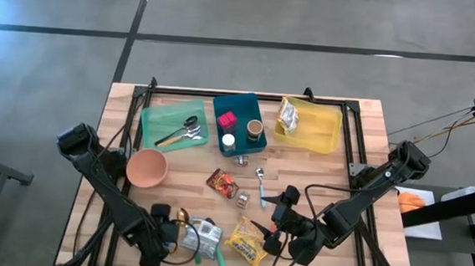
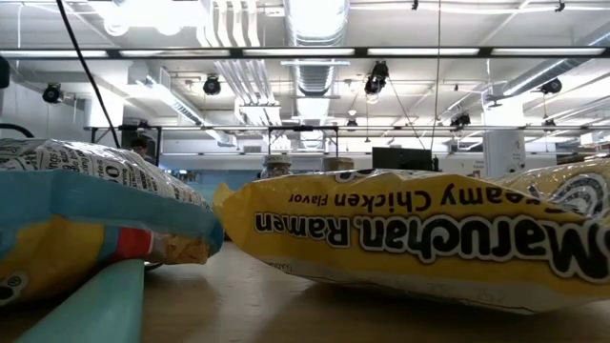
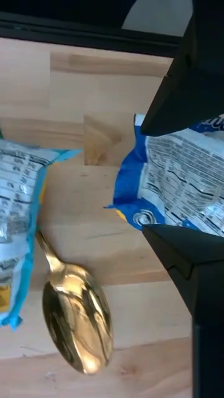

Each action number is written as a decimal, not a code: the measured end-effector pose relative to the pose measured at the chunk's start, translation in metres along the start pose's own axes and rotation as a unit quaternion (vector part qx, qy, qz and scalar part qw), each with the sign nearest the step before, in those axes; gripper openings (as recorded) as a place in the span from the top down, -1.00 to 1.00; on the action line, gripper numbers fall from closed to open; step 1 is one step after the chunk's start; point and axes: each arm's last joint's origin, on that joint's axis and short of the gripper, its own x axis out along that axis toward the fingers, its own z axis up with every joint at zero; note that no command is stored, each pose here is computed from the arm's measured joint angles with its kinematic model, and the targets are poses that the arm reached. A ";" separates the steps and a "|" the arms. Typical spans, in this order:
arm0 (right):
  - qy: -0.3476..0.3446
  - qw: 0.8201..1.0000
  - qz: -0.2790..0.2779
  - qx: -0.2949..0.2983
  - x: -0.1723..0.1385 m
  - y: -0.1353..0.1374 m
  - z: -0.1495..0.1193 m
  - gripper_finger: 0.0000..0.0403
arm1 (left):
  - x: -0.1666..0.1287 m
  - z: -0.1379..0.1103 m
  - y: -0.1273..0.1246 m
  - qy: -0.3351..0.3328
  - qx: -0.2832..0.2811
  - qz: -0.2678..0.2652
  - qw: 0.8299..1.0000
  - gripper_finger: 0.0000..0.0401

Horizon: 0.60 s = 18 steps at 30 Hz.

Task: Pick & Place Food Item
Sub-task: Put the blue noodle pack into the yellow bin

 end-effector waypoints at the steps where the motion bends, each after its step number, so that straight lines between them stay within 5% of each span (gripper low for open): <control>1: 0.000 1.000 0.000 0.000 0.000 0.000 0.000 -0.73 | 0.001 0.001 0.000 -0.001 0.002 -0.001 1.000 -0.23; 18: 0.001 1.000 0.001 -0.002 0.000 0.000 0.000 -0.73 | 0.030 0.007 0.002 0.029 0.040 0.022 0.999 -0.22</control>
